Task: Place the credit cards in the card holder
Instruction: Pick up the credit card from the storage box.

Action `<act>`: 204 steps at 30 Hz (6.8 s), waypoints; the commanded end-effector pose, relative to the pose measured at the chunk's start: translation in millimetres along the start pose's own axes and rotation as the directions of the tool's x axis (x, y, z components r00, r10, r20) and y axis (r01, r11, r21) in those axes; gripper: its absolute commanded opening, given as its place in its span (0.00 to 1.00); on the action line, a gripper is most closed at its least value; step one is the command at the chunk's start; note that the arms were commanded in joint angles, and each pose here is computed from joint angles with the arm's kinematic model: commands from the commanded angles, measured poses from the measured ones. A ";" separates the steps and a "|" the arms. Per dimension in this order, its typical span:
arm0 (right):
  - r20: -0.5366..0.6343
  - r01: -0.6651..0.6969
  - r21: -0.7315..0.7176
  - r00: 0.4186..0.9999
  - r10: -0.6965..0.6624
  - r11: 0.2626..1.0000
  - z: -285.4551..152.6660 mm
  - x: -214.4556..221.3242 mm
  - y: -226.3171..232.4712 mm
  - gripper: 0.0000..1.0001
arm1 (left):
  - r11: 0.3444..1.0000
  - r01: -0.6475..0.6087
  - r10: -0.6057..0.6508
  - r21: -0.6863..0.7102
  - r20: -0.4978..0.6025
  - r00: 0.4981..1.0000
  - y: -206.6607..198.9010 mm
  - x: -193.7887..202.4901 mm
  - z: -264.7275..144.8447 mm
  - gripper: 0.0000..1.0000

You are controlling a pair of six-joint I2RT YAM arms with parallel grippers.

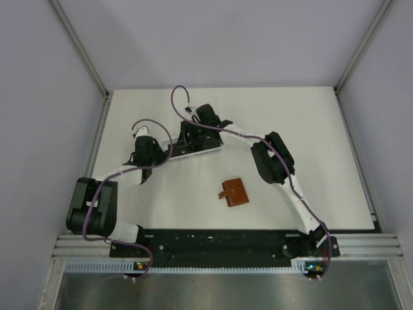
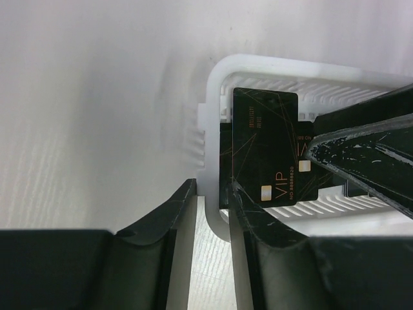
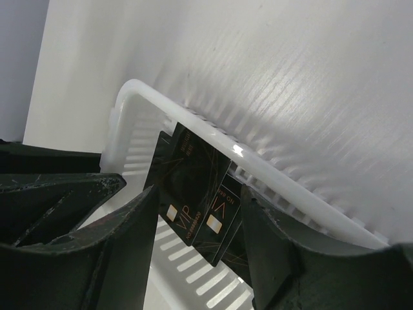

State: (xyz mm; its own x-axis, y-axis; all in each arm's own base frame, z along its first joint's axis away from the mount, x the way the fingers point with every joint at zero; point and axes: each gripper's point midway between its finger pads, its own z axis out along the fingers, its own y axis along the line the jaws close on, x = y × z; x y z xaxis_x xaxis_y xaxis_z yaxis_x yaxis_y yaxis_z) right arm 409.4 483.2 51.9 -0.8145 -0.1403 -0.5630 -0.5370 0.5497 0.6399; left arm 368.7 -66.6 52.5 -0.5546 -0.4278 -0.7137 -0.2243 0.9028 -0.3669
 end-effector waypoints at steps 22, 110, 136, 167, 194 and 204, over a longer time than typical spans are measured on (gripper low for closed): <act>0.055 -0.052 0.096 0.997 0.047 0.994 -8.8 -3.1 -3.5 0.52 | 0.980 0.020 -0.010 0.196 -0.050 0.999 -49.2 12.9 -4.0 0.00; 0.231 0.149 -0.150 0.966 -0.112 0.977 -74.3 -18.9 77.3 0.59 | 0.974 0.036 -0.012 0.224 -0.108 0.994 -55.7 36.4 3.7 0.00; 0.073 -0.072 0.152 0.995 0.062 0.986 -65.6 23.8 -18.6 0.67 | 0.974 0.024 0.001 0.226 -0.110 0.994 -58.3 33.0 4.7 0.00; -0.004 -0.179 -0.136 0.984 0.181 0.974 -45.0 34.1 19.6 0.71 | 0.899 -0.023 0.078 0.438 -0.108 0.991 -109.3 27.3 -6.7 0.00; 0.043 -0.079 -0.027 0.996 0.081 0.996 -77.5 26.6 18.9 0.62 | 0.822 -0.057 0.112 0.566 -0.062 0.992 -139.7 16.0 -31.0 0.33; 0.111 0.007 0.102 0.994 -0.019 0.995 -118.8 6.1 15.2 0.63 | 0.836 -0.057 0.111 0.545 -0.066 0.992 -133.3 20.0 -28.6 0.29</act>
State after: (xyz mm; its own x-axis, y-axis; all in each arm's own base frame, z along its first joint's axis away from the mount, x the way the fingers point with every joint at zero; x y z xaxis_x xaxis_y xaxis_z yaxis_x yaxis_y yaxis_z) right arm 360.6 408.2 82.0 -0.8488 -0.0592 -0.5254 -0.4544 0.5898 0.6676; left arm 357.7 -184.5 70.3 -0.6959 -0.3096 -0.6480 0.1881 0.7922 -0.5805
